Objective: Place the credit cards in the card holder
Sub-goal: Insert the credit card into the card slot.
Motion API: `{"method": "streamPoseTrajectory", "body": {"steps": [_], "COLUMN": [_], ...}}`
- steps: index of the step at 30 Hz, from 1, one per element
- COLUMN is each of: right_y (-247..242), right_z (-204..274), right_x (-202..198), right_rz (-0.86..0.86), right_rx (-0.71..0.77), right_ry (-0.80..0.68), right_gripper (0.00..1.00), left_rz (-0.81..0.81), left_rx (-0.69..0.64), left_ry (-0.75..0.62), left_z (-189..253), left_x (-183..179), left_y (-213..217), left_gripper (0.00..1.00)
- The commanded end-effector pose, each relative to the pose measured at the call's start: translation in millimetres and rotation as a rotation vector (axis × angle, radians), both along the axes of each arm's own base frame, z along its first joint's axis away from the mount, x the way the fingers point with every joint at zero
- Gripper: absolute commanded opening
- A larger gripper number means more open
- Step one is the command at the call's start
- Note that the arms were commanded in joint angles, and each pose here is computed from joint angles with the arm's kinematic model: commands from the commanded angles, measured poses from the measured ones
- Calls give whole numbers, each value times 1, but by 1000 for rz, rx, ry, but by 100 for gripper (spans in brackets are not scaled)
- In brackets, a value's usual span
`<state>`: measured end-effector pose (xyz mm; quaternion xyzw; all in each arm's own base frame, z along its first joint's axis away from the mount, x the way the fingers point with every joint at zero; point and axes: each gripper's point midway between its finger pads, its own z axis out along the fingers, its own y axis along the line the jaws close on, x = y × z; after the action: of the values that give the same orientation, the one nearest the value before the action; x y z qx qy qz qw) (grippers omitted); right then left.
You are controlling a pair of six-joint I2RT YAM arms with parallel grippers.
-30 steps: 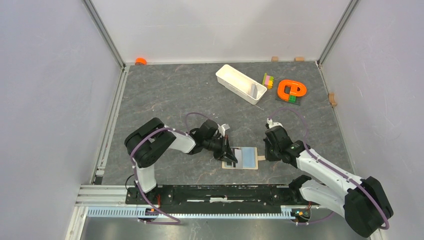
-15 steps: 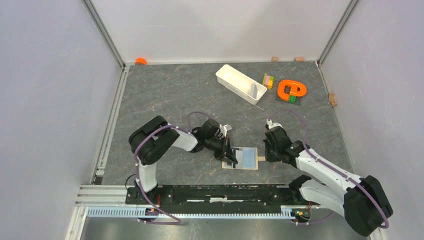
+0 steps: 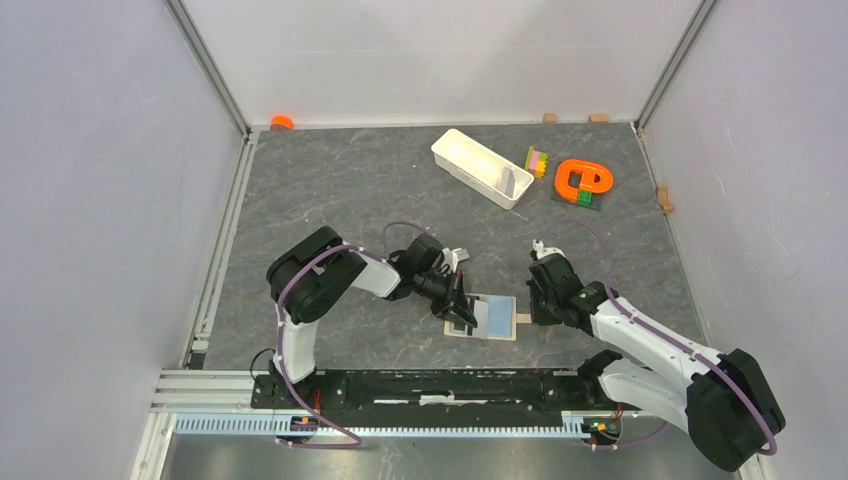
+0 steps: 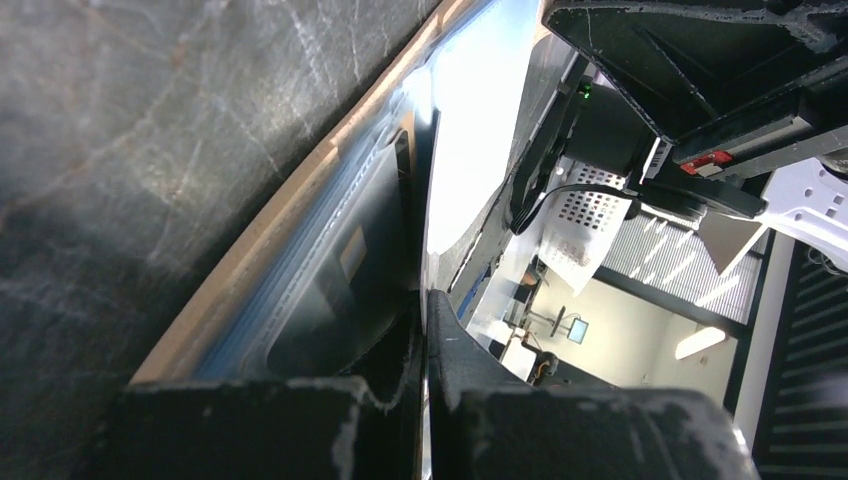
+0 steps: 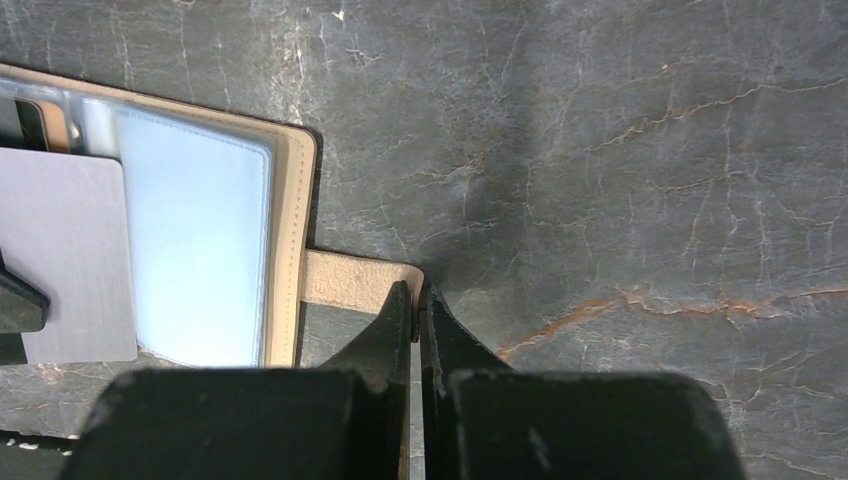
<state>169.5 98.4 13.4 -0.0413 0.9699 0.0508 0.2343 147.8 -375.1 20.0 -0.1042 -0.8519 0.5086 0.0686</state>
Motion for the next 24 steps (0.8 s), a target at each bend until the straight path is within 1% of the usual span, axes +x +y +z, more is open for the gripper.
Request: {"method": "streamPoseTrajectory", "body": {"steps": [1, 10, 16, 20, 24], "right_y": [-4, -3, -4, -3, -4], "right_z": [-3, -4, -5, -5, -4], "right_x": [-1, -2, -2, -2, -3], "right_rz": [-5, -4, -3, -5, -5], "right_rx": [-20, -18, -22, -20, -20], "right_ry": [2, 7, 13, 12, 12], "right_gripper": [0, 0, 0, 0, 0], "left_rz": [-23, -18, -56, -60, -20], "left_rx": [62, 44, 16, 27, 50], "left_ry": [-22, -44, -44, -52, -55], "left_z": [-22, -23, -19, -19, -22], "left_x": [0, 9, 10, 13, 22], "left_y": [7, 6, 2, 1, 7], "left_gripper": [2, 2, 2, 2, 2]}}
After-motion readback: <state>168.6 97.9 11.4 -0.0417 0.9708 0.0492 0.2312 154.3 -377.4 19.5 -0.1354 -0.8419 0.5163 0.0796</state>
